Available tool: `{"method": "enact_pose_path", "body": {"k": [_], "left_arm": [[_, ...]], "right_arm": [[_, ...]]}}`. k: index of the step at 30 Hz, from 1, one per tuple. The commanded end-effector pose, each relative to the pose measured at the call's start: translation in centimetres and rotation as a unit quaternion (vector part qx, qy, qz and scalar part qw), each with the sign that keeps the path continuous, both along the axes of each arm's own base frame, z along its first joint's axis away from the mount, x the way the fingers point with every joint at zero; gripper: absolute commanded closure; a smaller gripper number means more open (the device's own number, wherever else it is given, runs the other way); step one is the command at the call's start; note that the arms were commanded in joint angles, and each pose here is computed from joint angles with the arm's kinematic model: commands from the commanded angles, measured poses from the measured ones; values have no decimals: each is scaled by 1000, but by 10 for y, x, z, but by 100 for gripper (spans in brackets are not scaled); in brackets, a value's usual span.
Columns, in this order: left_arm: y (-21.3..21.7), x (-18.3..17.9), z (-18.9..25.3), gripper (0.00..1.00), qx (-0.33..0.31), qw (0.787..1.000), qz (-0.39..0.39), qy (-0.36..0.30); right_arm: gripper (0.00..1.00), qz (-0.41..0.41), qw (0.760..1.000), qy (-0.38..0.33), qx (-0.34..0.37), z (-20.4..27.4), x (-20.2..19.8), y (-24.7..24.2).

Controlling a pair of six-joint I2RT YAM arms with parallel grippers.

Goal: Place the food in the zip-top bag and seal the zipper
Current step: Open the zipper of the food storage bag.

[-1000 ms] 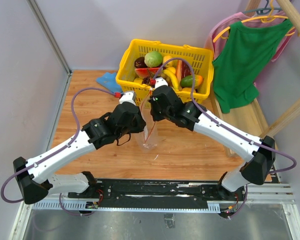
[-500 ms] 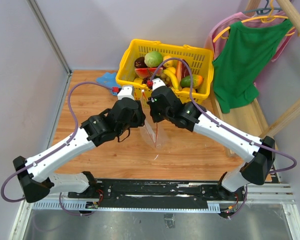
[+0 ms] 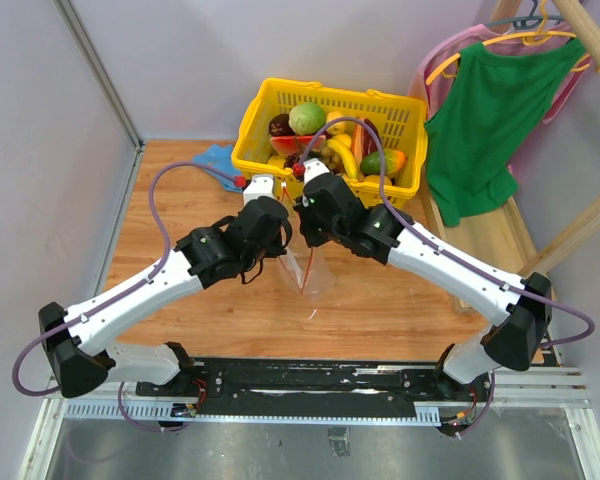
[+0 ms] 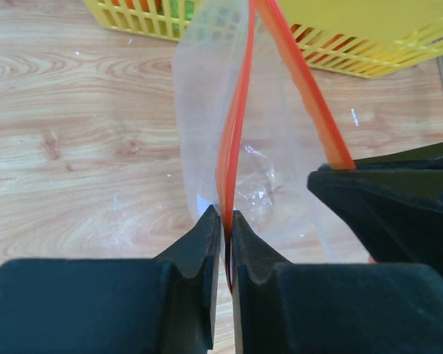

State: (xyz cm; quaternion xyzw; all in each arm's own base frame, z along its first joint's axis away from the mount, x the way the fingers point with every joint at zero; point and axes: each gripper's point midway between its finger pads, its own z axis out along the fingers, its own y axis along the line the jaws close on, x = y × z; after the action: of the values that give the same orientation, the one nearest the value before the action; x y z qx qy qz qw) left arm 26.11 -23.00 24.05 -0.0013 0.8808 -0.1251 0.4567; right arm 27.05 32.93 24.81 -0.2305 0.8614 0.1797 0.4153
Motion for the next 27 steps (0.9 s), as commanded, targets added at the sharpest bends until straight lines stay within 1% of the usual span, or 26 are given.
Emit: {"method": "enact_pose_path", "body": {"k": [1, 6, 14, 17, 19, 23, 27], "left_arm": [[15, -4, 17, 91, 10, 1000, 18, -12], [29, -14, 13, 99, 43, 999, 20, 12], [55, -30, 2, 99, 110, 992, 27, 56], [65, -32, 9, 100, 134, 989, 38, 57], [63, -30, 10, 100, 134, 989, 33, 55], [42, -28, 0, 100, 110, 992, 1, 61], [26, -19, -13, 100, 99, 993, -6, 60]], "right_arm": [[99, -26, 1000, -9, -10, 2, 7, -26], [99, -50, 999, 2, -20, -10, 19, -51], [99, -60, 997, 18, -49, -38, 31, -65], [99, -58, 997, 26, -40, -47, 33, -59], [98, -41, 998, 38, -26, -55, 32, -48], [94, -19, 998, 59, -10, -67, 30, -32], [86, 7, 999, 51, 5, -64, 29, -24]]}}
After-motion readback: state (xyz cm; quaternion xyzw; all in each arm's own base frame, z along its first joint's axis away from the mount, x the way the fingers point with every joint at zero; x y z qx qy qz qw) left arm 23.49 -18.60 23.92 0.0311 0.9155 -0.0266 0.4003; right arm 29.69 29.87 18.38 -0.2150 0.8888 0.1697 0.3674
